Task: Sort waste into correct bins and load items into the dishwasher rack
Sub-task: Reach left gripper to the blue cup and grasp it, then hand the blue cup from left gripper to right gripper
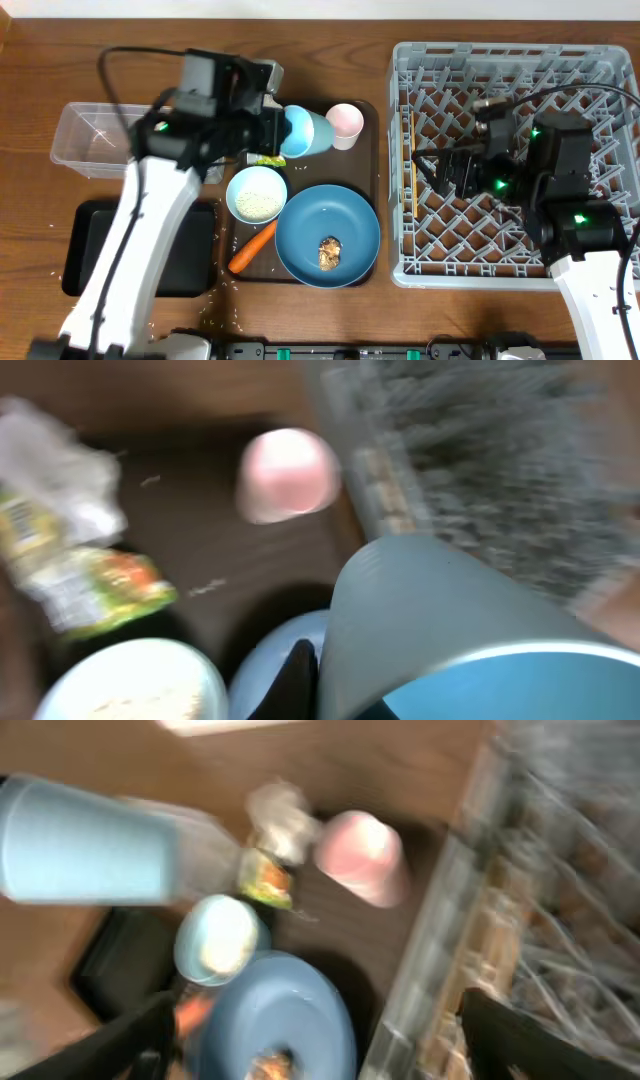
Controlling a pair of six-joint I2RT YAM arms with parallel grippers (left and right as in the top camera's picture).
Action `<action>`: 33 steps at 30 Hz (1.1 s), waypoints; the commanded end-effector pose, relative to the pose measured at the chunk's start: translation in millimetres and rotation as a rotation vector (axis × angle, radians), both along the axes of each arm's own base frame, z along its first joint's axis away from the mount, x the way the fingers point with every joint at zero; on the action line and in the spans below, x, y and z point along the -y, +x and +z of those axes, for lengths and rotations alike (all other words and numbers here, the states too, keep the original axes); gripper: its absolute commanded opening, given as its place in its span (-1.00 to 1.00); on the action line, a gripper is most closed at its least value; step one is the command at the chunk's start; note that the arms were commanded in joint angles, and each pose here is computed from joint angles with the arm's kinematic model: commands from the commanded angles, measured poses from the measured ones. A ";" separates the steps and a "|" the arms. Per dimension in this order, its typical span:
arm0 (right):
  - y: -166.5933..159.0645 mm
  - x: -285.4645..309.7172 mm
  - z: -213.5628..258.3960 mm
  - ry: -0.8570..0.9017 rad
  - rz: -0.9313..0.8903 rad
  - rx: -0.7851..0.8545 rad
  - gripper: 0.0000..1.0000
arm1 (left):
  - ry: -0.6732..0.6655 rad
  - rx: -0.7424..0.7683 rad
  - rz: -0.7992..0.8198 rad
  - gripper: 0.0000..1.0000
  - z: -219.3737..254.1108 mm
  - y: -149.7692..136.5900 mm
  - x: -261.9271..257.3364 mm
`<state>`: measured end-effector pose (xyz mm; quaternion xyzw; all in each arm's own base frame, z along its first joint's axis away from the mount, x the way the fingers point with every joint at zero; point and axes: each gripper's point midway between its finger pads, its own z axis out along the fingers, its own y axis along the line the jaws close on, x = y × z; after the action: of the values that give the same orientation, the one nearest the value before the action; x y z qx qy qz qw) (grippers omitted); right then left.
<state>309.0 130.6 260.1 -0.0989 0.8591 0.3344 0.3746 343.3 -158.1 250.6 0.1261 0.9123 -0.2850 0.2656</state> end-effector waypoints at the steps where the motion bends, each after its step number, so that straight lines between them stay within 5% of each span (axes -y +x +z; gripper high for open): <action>1: -34.3 -41.7 52.2 0.222 0.359 0.140 0.69 | -0.250 0.085 -0.234 -0.88 55.7 -37.1 23.6; 7: -77.6 -71.5 100.1 0.361 0.700 0.332 0.66 | -0.453 0.122 -0.390 -0.88 100.1 -72.6 36.9; 18: -108.6 -114.6 110.4 0.360 0.861 0.425 0.69 | -0.608 0.109 -0.520 -0.88 124.8 -96.0 45.2; 27: -98.2 -133.6 117.9 0.307 0.788 0.523 0.52 | -0.643 0.090 -0.544 -0.88 129.6 -102.1 47.2; 33: -85.8 -132.9 113.8 0.289 0.710 0.487 0.59 | -0.646 0.079 -0.541 -0.88 130.7 -103.9 47.8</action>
<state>222.9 257.3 373.1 -0.4165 0.5956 0.5258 0.4420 256.7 -197.1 367.1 0.2609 0.7263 -0.5809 0.2589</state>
